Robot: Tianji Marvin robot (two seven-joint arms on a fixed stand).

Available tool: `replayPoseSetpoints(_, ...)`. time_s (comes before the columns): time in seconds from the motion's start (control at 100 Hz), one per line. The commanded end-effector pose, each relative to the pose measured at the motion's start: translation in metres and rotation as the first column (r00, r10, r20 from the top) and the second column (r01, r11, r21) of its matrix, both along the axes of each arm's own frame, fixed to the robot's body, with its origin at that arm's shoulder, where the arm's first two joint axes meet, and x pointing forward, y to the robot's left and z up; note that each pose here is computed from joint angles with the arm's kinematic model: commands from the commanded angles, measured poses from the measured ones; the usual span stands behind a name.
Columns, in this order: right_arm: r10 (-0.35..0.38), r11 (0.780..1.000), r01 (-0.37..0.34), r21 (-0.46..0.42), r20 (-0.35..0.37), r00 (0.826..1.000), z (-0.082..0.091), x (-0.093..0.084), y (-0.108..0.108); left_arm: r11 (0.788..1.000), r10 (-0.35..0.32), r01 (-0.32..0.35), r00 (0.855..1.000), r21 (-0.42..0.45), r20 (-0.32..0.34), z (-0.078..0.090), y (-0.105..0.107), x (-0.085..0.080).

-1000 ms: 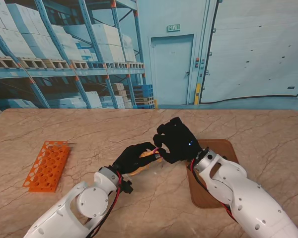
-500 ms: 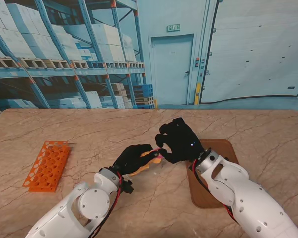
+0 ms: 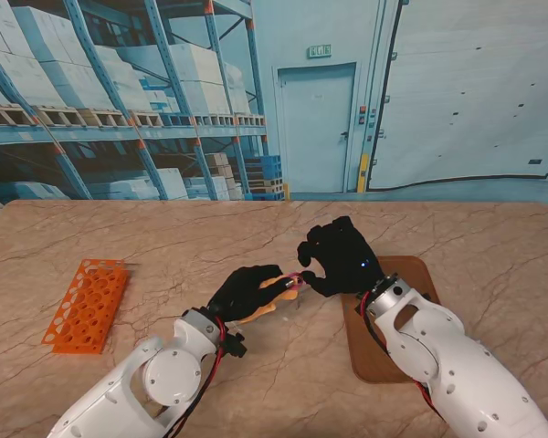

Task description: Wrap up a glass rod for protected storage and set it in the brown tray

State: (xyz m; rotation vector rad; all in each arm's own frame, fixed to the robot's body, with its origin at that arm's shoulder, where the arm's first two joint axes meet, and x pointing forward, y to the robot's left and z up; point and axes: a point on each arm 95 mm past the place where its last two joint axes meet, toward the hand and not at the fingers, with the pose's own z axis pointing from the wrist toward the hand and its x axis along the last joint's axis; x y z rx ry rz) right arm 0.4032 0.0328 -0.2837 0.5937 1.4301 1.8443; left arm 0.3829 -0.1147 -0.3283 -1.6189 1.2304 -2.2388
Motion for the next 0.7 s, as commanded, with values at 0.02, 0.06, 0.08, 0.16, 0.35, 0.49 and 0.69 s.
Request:
replayPoseSetpoints(0.02,0.003,1.000,-0.003,0.010,-0.010,1.000,-0.001,-0.003,0.005,1.000,-0.006,0.006,1.000,-0.019,-0.006,0.001,-0.003,-0.004)
replayPoseSetpoints(0.06,0.002,1.000,-0.001,0.014,-0.020,1.000,-0.001,-0.003,0.006,1.000,-0.006,0.006,1.000,-0.022,-0.007,0.001,-0.003,-0.004)
replayPoseSetpoints(0.08,0.001,1.000,-0.001,0.016,-0.025,1.000,-0.002,-0.003,0.006,1.000,-0.006,0.005,1.000,-0.025,-0.008,0.002,-0.003,-0.004)
replayPoseSetpoints(0.16,-0.001,1.000,0.003,0.029,-0.054,0.999,-0.004,-0.003,0.008,0.999,-0.005,0.005,1.000,-0.033,-0.013,0.002,-0.003,-0.005)
replayPoseSetpoints(0.35,-0.021,0.994,0.040,0.101,-0.178,0.984,-0.011,-0.006,0.012,0.999,-0.003,0.002,1.000,-0.042,-0.011,0.004,-0.002,-0.005)
replayPoseSetpoints(0.49,-0.025,0.978,0.086,0.193,-0.297,0.954,-0.017,-0.006,0.014,0.999,-0.004,0.003,1.000,-0.044,-0.008,0.004,-0.001,-0.005)
replayPoseSetpoints(0.69,0.032,0.899,0.179,0.400,-0.468,0.883,-0.022,-0.004,0.015,0.998,-0.008,0.007,1.000,-0.055,-0.014,0.006,-0.002,-0.006)
